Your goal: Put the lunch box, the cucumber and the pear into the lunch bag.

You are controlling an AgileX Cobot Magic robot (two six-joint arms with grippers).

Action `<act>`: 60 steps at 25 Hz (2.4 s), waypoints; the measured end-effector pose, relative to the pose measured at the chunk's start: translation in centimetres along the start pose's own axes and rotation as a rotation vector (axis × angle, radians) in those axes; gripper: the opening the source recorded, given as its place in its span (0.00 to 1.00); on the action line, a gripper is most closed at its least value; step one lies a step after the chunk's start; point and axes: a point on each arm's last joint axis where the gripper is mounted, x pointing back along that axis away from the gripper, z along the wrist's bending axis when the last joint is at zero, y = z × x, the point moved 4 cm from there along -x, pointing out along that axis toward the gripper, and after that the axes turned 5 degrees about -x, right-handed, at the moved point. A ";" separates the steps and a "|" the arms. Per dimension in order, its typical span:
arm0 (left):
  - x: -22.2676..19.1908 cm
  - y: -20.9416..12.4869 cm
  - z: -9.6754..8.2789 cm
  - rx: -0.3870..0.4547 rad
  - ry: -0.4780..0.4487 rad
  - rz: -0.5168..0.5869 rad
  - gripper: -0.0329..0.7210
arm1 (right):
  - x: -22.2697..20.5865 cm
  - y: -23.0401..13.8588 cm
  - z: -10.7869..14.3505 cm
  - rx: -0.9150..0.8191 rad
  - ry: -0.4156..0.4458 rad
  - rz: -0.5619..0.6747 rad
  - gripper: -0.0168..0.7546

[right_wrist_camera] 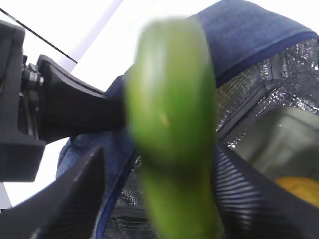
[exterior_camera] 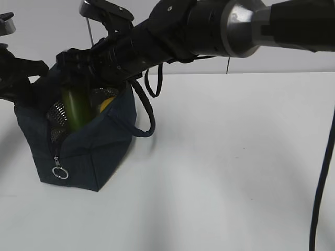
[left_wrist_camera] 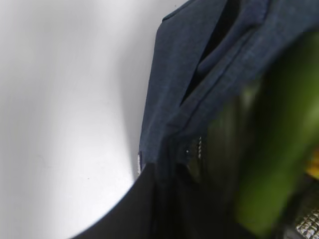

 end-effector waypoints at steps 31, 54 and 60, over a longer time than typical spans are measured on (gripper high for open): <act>0.0 0.1 -0.4 0.025 -0.028 -0.005 0.06 | 7.4 2.0 -3.1 0.115 -0.184 0.146 0.43; 0.1 0.3 -1.6 0.069 -0.125 -0.020 0.06 | 5.1 -0.4 -4.4 0.037 -0.185 0.249 0.43; 0.1 0.3 -1.6 0.067 -0.127 -0.022 0.06 | 5.8 0.1 -3.8 0.047 -0.181 0.230 0.44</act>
